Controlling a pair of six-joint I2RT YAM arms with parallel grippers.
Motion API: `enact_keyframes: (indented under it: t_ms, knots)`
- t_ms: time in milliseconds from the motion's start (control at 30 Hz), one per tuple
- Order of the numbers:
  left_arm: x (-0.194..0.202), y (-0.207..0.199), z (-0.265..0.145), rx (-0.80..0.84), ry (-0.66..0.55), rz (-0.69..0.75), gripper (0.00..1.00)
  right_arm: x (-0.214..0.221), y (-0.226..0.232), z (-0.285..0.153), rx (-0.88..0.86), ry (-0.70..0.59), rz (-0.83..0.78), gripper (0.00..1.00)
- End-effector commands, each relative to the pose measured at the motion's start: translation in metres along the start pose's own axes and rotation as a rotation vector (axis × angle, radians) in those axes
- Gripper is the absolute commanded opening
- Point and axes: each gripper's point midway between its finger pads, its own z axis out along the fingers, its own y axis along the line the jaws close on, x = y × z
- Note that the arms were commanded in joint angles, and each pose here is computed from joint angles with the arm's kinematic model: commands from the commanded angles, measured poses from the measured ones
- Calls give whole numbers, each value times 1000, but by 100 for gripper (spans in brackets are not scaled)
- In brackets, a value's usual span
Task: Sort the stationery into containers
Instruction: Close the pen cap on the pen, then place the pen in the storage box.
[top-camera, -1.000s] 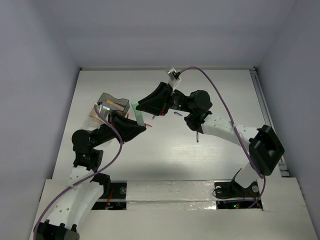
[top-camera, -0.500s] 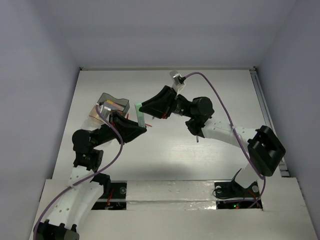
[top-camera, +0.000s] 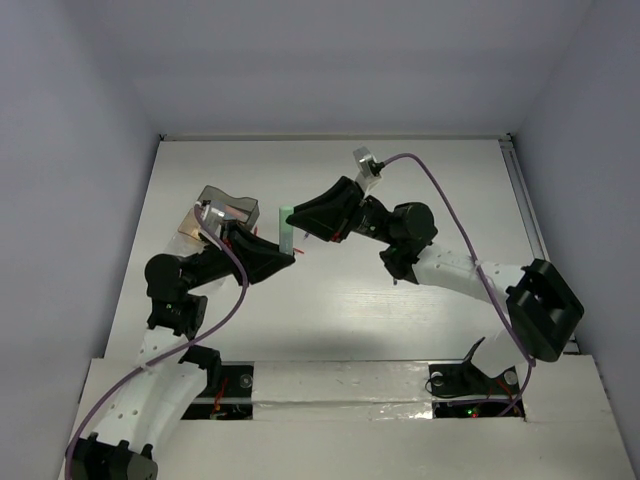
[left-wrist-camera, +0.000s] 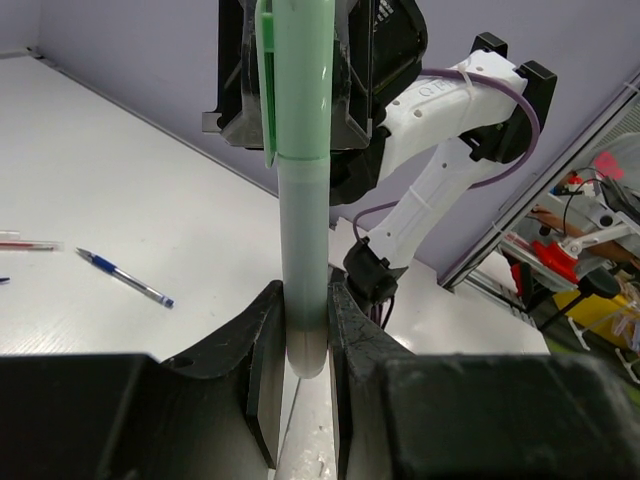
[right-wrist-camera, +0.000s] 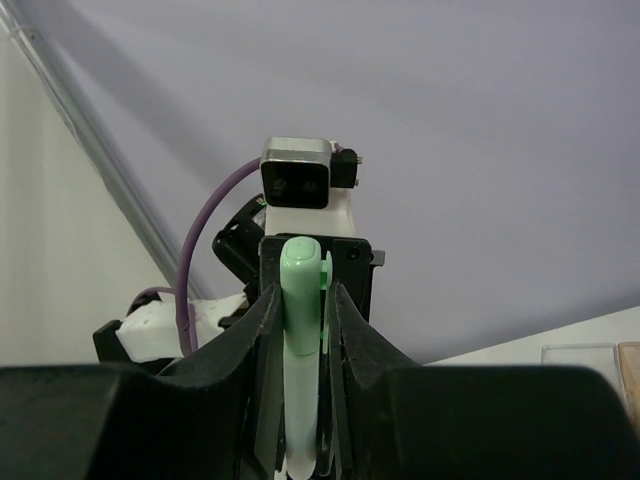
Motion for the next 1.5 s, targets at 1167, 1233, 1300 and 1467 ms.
enact_keyframes:
  t_ms: [1167, 1233, 1300, 1467]
  knots:
    - [-88, -40, 15, 41, -191, 234, 0, 200, -34, -96, 354, 546, 191, 0]
    - [-75, -31, 13, 27, -175, 204, 0, 188, -35, -86, 356, 522, 152, 0]
    - [-67, -25, 11, 12, -162, 179, 0, 172, -32, -69, 331, 494, 122, 0]
    - [-34, -2, 4, -33, -119, 102, 0, 145, -32, -44, 324, 415, 83, 30]
